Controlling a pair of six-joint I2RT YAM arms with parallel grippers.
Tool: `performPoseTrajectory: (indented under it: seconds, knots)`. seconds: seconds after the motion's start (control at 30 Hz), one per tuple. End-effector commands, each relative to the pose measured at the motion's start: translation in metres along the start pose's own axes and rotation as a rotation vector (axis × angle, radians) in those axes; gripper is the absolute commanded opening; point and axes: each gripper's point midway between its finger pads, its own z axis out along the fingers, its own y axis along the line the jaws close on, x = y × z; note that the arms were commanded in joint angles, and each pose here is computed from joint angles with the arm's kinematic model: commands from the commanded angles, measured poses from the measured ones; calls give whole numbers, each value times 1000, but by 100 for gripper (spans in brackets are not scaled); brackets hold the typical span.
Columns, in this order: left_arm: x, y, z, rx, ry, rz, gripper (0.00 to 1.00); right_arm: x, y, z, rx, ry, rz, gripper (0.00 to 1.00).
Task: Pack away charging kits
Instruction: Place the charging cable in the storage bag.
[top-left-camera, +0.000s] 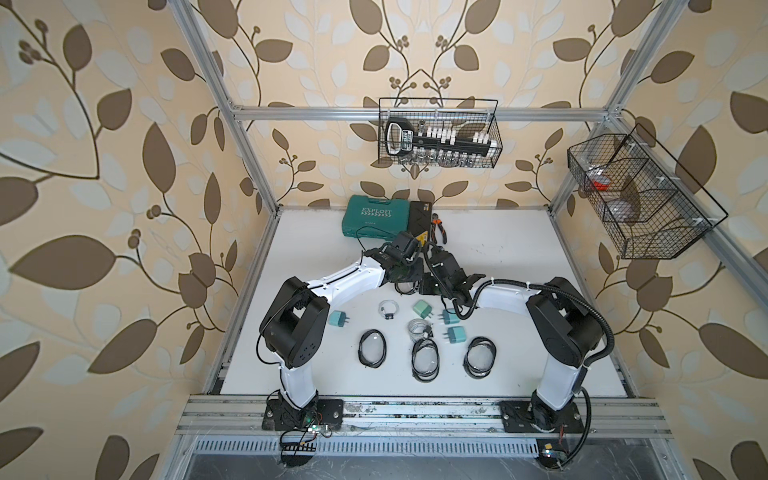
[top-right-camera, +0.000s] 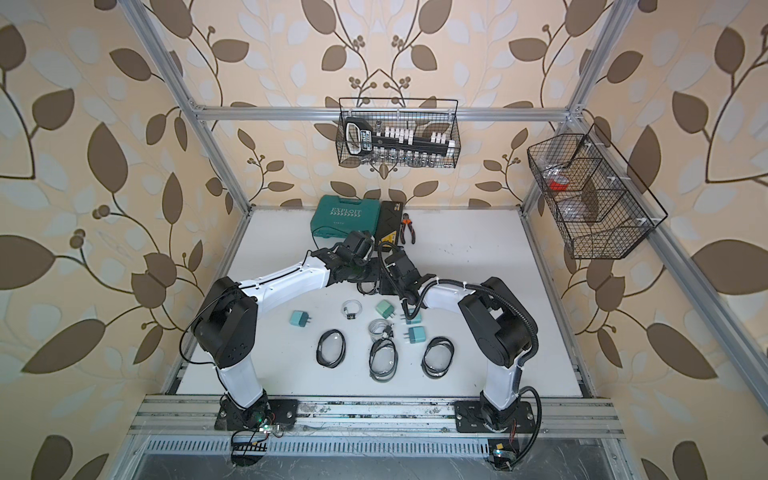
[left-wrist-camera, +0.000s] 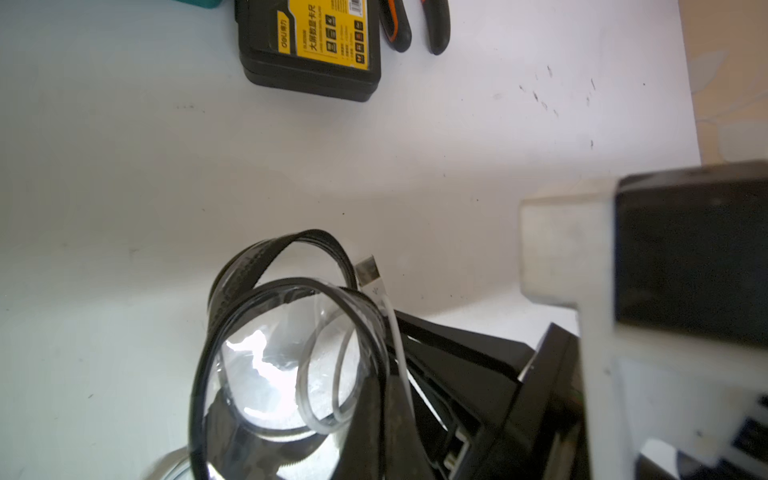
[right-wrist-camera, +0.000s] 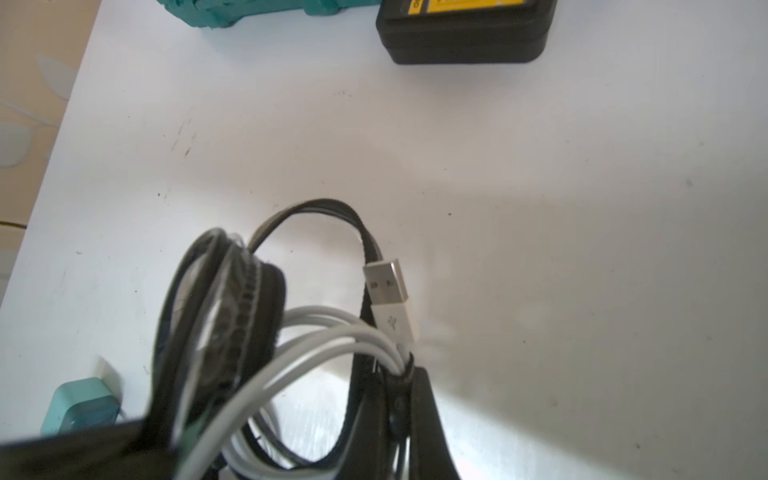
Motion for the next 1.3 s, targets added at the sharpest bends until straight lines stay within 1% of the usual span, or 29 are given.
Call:
performPoseTrajectory:
  seconds: [0.0, 0.2, 0.3, 0.4, 0.47, 0.63, 0.83, 0.97, 1.1, 1.13, 1.27]
  knots:
    - [-4, -22, -14, 100, -25, -4, 0, -8, 10, 1, -30, -10, -12, 0]
    - [-2, -16, -19, 93, -29, -47, 0, -14, 4, -13, -7, -53, -25, 0]
    - [1, -12, -24, 98, -28, -72, 0, -19, -6, -20, 55, -78, -61, 0]
    - [2, -16, -32, 128, -41, -82, 0, -21, -19, -19, 142, -72, -101, 0]
    - [2, -17, -38, 145, -52, -86, 0, -19, -23, -17, 160, -68, -118, 0]
    - [2, -10, -46, 124, -82, -102, 0, -18, -26, -17, 184, -74, -146, 0]
    - [1, -10, -43, 122, -79, -103, 0, -27, -19, -28, 201, -105, -184, 0]
    - [-1, -15, -41, 153, -81, -106, 0, -27, -7, -34, 209, -123, -220, 0]
    - [-4, -24, -41, 190, -77, -107, 0, -28, -3, -33, 216, -123, -229, 0]
    - [-5, -26, -41, 199, -76, -108, 0, -24, 5, -32, 203, -118, -242, 0]
    - [-5, -27, -40, 208, -72, -115, 0, -23, 4, -29, 223, -105, -243, 0]
